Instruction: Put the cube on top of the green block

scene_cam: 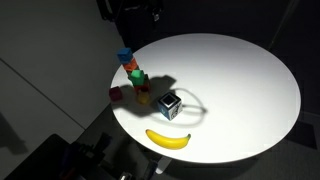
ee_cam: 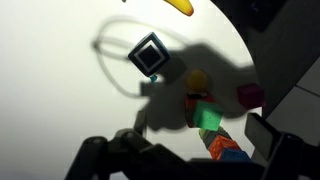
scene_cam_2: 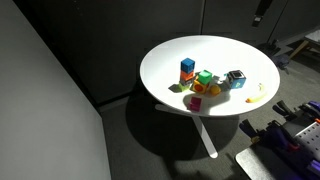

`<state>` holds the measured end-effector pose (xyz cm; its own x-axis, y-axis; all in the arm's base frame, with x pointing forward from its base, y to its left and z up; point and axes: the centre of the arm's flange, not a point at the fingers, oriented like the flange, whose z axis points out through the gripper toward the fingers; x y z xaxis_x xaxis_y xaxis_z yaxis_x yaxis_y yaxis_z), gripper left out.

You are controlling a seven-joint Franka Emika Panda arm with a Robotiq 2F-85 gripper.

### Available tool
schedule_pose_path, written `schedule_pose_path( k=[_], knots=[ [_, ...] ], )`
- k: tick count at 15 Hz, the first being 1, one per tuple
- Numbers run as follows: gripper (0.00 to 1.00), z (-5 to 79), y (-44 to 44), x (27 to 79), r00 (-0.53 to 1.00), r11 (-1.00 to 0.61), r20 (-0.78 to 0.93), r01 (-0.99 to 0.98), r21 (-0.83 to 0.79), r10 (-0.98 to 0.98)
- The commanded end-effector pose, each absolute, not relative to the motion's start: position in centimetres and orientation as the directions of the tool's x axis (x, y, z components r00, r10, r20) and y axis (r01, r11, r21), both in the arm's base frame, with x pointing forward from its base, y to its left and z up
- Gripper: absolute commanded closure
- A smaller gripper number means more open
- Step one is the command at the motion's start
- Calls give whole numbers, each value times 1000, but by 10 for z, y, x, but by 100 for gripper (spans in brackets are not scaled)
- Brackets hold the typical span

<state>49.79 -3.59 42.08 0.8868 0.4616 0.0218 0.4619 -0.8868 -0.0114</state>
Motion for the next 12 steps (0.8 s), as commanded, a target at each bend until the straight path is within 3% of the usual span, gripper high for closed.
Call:
schedule_pose_path(
  k=[1, 12],
  knots=[
    [0, 402, -34, 501, 880, -879, 33, 475, -39, 474],
    [0, 330, -20, 502, 923, -923, 23, 385, -11, 385]
  ],
)
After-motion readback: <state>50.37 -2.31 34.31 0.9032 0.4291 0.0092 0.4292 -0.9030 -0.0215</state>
